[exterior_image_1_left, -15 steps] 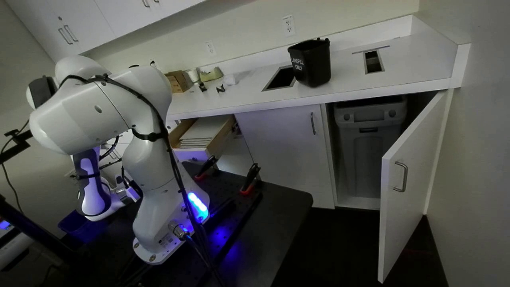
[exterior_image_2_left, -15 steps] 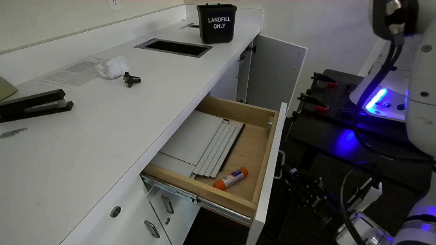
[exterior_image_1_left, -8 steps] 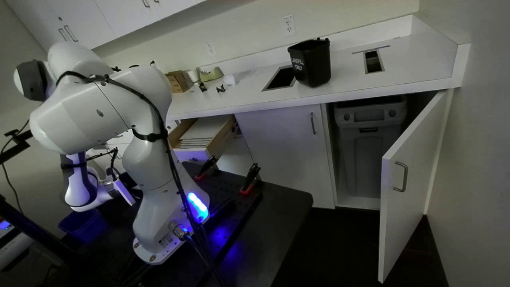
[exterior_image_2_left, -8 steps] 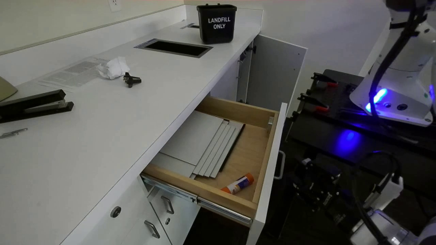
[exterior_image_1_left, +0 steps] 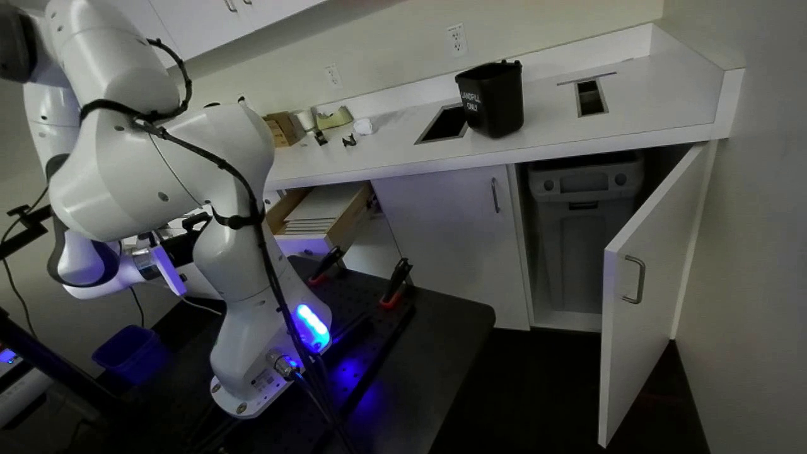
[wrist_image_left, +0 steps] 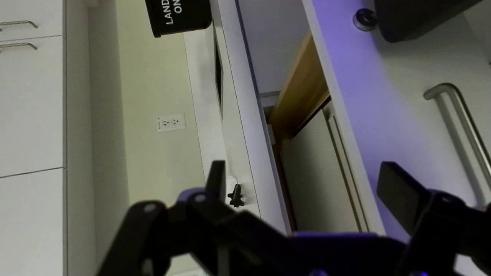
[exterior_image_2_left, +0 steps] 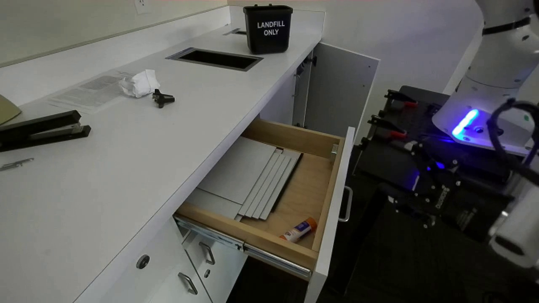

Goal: Open the right drawer fully

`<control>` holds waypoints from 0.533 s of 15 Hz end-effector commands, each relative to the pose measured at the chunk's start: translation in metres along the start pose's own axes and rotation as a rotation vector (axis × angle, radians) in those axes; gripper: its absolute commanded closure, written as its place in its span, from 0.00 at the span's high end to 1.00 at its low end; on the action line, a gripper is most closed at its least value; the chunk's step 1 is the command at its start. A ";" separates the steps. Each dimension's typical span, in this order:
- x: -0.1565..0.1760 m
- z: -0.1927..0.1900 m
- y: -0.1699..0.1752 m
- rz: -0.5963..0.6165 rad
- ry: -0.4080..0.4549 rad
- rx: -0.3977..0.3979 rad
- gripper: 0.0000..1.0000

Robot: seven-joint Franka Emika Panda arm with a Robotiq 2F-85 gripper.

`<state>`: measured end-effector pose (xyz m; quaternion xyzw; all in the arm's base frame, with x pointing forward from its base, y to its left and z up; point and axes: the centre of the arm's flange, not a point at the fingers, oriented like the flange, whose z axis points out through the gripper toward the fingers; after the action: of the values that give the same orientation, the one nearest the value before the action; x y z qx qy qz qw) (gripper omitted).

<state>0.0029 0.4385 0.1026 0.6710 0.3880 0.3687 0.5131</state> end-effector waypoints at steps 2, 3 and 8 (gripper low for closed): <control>-0.014 0.043 0.094 0.082 0.046 0.131 1.00; -0.013 0.052 0.105 0.116 0.058 0.153 1.00; 0.008 0.102 0.152 0.263 0.067 0.278 1.00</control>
<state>0.0865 0.4026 0.1891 0.7484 0.3685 0.3870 0.3928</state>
